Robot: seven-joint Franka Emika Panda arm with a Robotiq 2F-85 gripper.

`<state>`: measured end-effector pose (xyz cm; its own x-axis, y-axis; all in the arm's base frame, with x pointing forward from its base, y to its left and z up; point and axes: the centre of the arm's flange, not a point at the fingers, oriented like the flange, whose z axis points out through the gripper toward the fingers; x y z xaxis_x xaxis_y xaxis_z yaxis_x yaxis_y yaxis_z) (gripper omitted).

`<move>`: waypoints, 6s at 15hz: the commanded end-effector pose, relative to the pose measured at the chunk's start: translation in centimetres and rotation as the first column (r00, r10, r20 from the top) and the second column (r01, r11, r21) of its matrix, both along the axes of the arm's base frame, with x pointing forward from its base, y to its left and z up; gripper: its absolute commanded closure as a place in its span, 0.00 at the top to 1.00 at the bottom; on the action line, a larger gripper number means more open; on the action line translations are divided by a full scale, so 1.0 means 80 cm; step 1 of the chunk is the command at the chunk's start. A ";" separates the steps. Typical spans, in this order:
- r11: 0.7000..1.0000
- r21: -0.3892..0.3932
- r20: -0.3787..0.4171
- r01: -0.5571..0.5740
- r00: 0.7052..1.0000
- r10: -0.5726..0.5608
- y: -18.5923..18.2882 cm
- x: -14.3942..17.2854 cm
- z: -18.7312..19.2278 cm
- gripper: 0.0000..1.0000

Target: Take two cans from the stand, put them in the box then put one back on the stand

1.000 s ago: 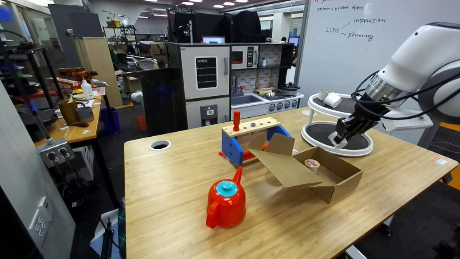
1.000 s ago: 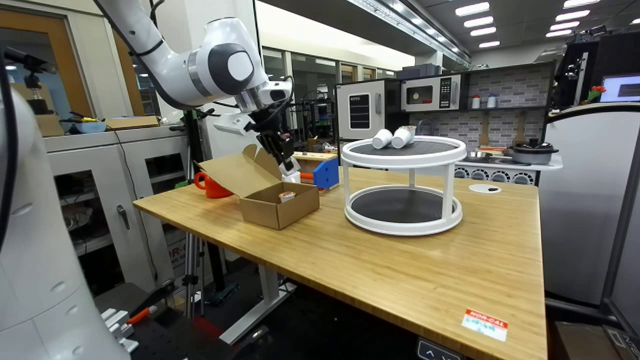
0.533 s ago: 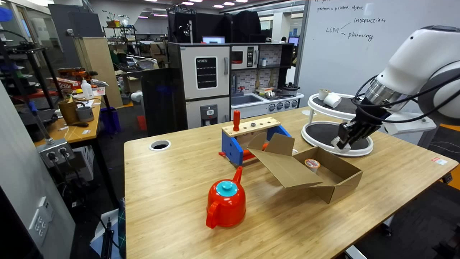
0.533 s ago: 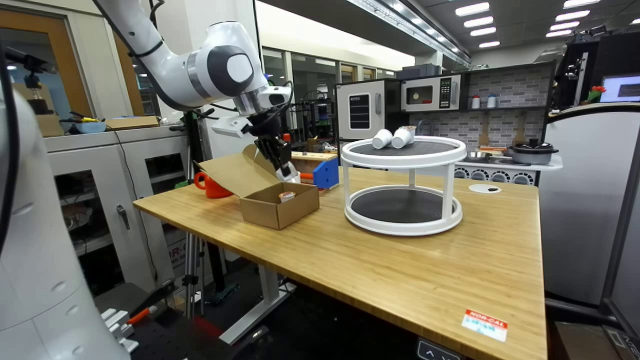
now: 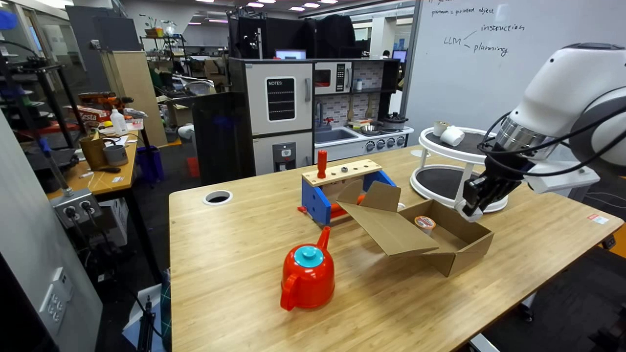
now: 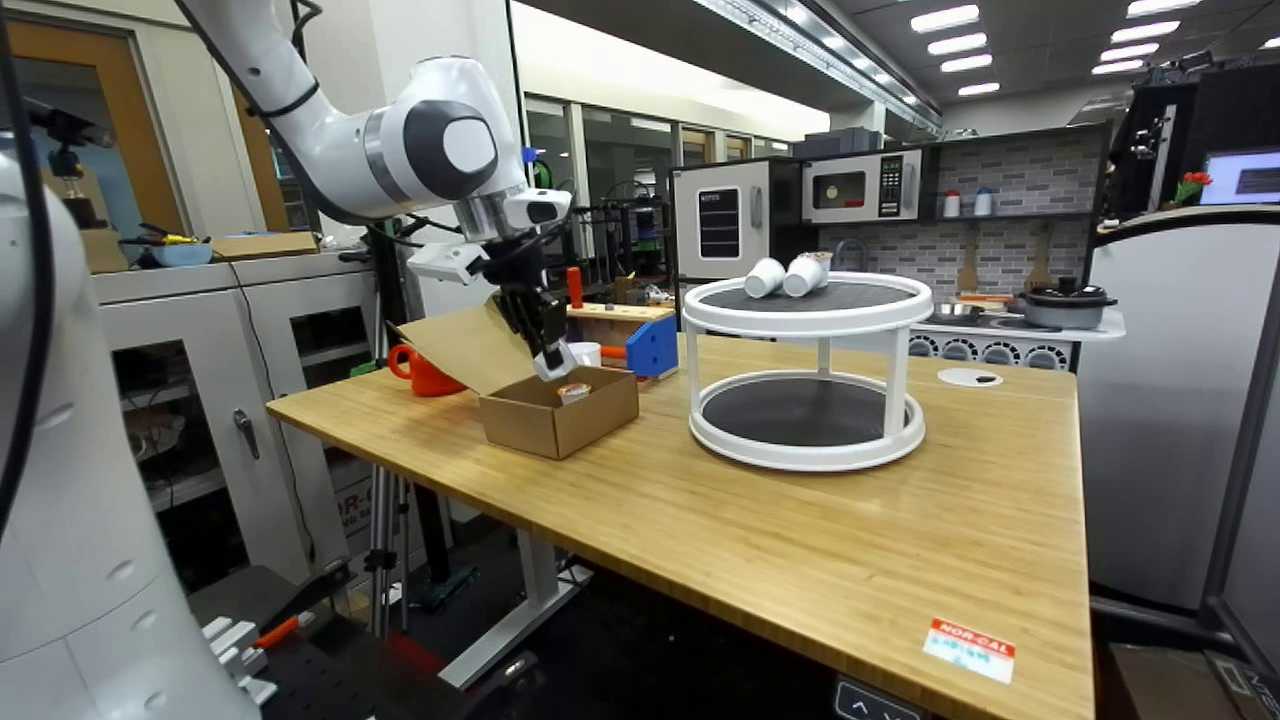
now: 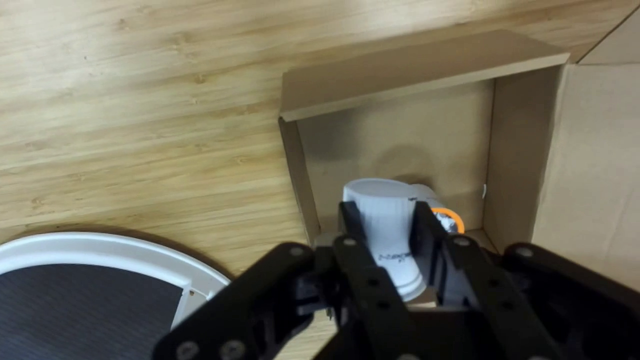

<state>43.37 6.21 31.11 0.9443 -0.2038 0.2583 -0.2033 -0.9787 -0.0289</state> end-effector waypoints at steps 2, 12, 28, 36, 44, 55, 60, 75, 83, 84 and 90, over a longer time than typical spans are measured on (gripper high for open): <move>1.000 -0.012 -0.034 -0.014 0.999 0.013 0.006 0.016 -0.017 0.07; 1.000 -0.001 -0.063 -0.007 0.998 0.007 0.022 0.038 -0.033 0.07; 1.000 -0.011 -0.134 0.023 0.991 -0.024 -0.009 0.029 -0.050 0.07; 1.000 -0.020 -0.171 0.014 0.985 -0.017 -0.004 0.026 -0.055 0.41; 1.000 -0.020 -0.118 0.018 0.993 -0.020 -0.005 0.037 -0.022 0.99; 0.999 0.001 -0.018 0.051 0.999 -0.051 -0.019 0.056 0.019 1.00; 0.999 0.003 -0.020 0.047 0.999 -0.047 -0.017 0.057 0.020 1.00; 0.994 -0.063 -0.073 -0.094 0.993 0.090 0.010 0.088 0.017 1.00; 0.967 -0.128 -0.113 -0.220 0.972 0.206 0.051 0.103 0.029 1.00; 0.965 -0.133 -0.133 -0.227 0.969 0.210 0.054 0.099 0.023 1.00; 0.962 -0.138 -0.183 -0.237 0.960 0.211 0.056 0.097 0.000 1.00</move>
